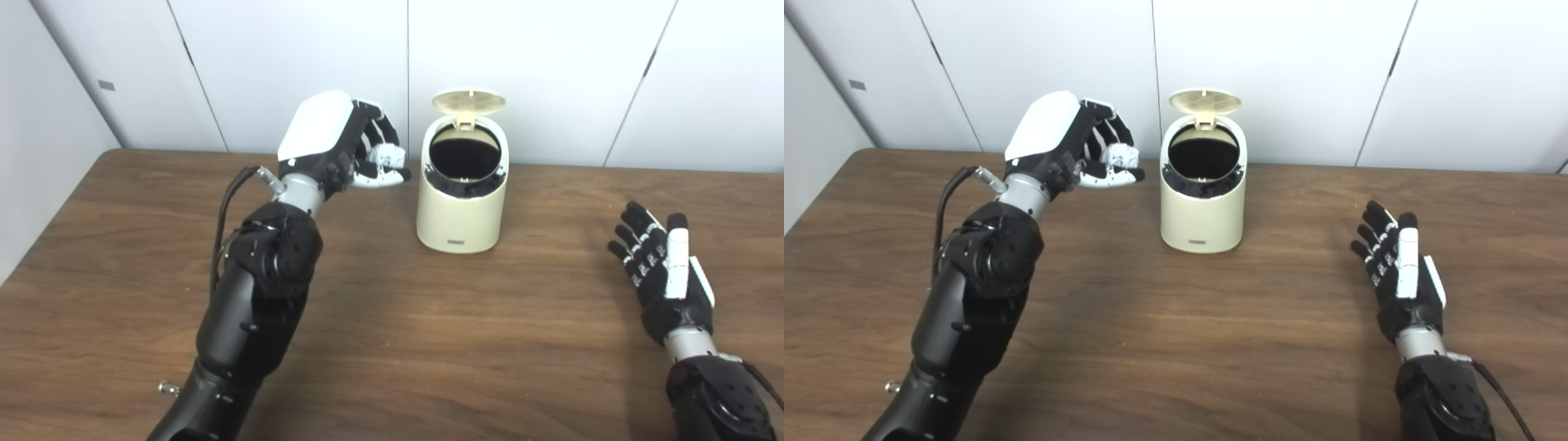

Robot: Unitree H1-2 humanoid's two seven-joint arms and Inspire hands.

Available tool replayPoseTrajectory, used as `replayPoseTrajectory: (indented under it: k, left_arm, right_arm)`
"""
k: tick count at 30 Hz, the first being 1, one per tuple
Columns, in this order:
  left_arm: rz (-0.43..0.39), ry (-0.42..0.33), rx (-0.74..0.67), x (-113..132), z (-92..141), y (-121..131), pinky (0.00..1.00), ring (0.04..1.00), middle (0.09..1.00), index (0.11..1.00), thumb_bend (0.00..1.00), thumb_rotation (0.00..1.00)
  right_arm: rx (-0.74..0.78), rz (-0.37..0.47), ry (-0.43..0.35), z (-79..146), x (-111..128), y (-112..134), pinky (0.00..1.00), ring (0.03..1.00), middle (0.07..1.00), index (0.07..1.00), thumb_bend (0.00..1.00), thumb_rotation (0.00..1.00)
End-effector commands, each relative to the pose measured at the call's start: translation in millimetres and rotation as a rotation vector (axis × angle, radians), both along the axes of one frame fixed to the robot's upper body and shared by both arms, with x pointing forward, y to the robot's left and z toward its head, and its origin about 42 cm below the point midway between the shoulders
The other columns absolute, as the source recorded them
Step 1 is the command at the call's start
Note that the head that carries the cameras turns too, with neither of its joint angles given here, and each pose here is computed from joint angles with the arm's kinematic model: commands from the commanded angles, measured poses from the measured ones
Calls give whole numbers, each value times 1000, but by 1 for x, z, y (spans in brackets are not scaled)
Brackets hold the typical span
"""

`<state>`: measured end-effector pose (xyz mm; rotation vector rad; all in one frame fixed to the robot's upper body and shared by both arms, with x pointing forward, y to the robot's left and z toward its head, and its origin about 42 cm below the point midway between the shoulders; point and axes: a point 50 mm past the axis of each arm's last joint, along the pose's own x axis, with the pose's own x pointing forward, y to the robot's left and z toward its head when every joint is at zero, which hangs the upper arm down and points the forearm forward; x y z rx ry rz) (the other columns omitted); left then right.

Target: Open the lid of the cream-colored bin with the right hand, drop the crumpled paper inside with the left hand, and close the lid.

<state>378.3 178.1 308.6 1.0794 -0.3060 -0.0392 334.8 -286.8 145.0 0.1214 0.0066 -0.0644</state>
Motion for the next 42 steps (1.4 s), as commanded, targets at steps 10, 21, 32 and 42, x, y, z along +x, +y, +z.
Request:
replayPoseTrajectory:
  k: [10,21,32,42]
  left_arm:
    - [-58,-121,-15,15,28,-27,303,378,490,503,469,0]
    - [-87,-118,-50,27,27,-49,301,385,503,499,470,0]
    - [-64,-122,-71,36,23,-62,281,375,468,512,467,0]
    - [-77,-137,-78,42,18,-67,300,369,490,514,468,0]
  right_arm:
    - [-6,15,-44,5,6,7,900,935,929,882,639,1000]
    - [-7,29,-38,1,7,9,910,942,933,886,650,1000]
    - [-15,25,-31,2,6,12,909,938,921,872,658,1000]
    - [-2,27,-30,3,7,15,912,945,929,875,662,1000]
